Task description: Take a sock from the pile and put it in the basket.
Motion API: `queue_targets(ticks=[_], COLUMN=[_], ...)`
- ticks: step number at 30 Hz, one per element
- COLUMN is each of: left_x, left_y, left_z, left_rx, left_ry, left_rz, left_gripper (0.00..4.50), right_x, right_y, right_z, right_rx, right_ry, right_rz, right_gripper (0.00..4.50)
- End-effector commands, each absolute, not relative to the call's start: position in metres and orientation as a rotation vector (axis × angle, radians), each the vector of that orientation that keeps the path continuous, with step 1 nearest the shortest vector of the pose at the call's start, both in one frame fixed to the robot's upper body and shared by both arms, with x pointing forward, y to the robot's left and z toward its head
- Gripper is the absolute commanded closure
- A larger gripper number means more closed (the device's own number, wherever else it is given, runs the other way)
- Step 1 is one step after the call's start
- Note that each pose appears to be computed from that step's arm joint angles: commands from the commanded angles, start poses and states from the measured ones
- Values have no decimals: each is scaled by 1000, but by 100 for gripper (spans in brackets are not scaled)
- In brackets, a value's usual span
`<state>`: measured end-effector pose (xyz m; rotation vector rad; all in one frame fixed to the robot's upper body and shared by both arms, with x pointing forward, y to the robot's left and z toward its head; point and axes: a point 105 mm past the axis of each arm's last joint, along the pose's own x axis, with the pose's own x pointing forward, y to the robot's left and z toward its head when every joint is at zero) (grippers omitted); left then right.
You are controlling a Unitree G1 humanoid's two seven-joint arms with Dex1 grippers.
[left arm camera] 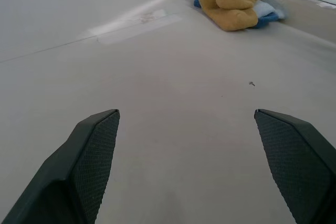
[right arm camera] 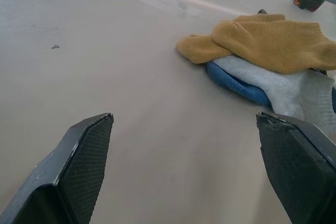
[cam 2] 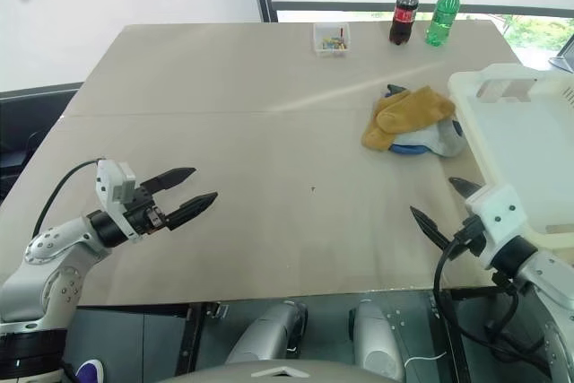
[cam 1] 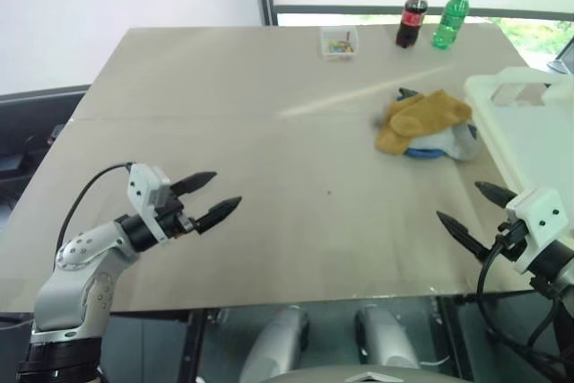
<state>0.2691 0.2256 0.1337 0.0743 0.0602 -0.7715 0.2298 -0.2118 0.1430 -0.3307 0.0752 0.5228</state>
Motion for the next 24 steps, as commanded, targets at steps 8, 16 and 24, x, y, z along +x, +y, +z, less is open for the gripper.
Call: queue_targets(ticks=[8,16,24], left_x=[270,269,268], left_y=[198,164,151], left_z=[159,171,178], left_rx=[43,17,-3], left_ry=[-38,-109,-149], left_rz=[-826,-935,-978], left_gripper=[15,15,0], right_x=[255,346,412], right_y=[-192,-150,-137], right_z=[154,160,160], right_rx=[-386,-374,-424], right_ry=[45,-6,-4], right_rz=[436,409,390], right_gripper=[0,0,54])
